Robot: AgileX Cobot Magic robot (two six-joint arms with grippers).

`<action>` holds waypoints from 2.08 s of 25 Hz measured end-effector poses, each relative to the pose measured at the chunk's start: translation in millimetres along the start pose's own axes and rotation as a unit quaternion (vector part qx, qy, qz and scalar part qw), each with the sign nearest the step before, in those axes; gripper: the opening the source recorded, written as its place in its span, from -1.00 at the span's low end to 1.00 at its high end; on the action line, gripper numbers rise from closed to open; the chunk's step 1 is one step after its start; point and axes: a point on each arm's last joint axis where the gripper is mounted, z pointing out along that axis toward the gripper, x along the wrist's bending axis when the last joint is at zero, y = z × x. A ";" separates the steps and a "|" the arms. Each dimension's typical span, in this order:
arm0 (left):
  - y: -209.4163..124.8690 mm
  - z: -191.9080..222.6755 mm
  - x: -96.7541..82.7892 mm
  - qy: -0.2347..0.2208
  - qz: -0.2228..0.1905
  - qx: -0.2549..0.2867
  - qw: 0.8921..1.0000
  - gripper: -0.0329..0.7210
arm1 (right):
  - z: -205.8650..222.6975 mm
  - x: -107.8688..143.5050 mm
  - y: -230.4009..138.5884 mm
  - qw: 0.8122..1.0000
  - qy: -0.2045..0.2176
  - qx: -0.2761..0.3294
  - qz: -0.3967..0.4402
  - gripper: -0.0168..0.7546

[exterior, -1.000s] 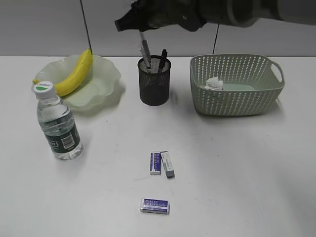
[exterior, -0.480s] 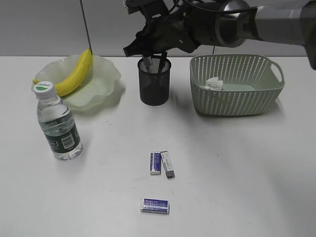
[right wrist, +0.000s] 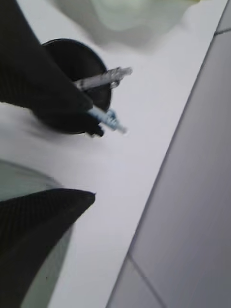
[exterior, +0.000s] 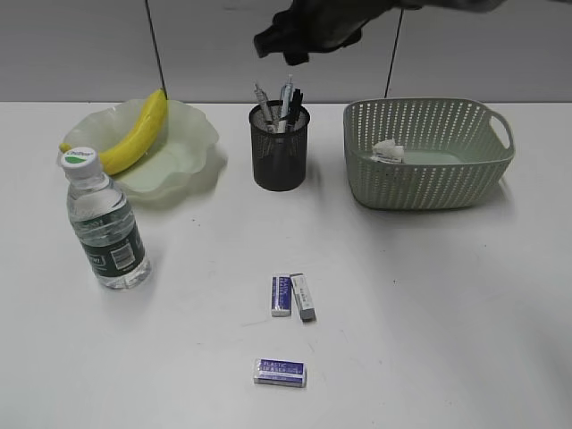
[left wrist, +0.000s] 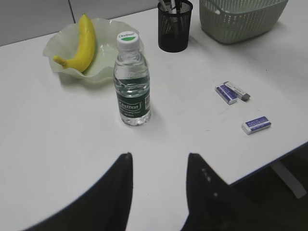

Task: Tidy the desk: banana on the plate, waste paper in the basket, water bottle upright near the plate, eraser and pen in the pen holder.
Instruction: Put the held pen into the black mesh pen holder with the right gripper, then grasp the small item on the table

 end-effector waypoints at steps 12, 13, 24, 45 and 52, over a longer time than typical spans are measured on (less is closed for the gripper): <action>0.0 0.0 0.0 0.000 0.000 0.000 1.000 -0.16 | -139.6 -34.0 -14.5 0.981 -0.007 0.192 0.005 -0.38; 0.0 0.0 0.0 0.000 0.000 0.000 1.000 -0.16 | -149.1 -35.8 -23.1 0.979 -0.004 0.203 0.006 -0.39; 0.1 0.0 0.0 0.000 0.000 0.000 1.000 -0.16 | -277.5 -63.7 -156.1 0.971 0.034 0.233 0.036 -0.40; 58.1 41.6 -12.4 -0.065 -0.003 0.036 0.997 -0.16 | -391.3 -94.4 -305.9 0.988 0.085 -0.119 0.054 -0.40; 90.0 165.3 -32.1 -0.192 0.076 0.204 0.957 -0.16 | -391.5 -94.1 -305.2 0.987 0.087 -0.123 0.052 -0.40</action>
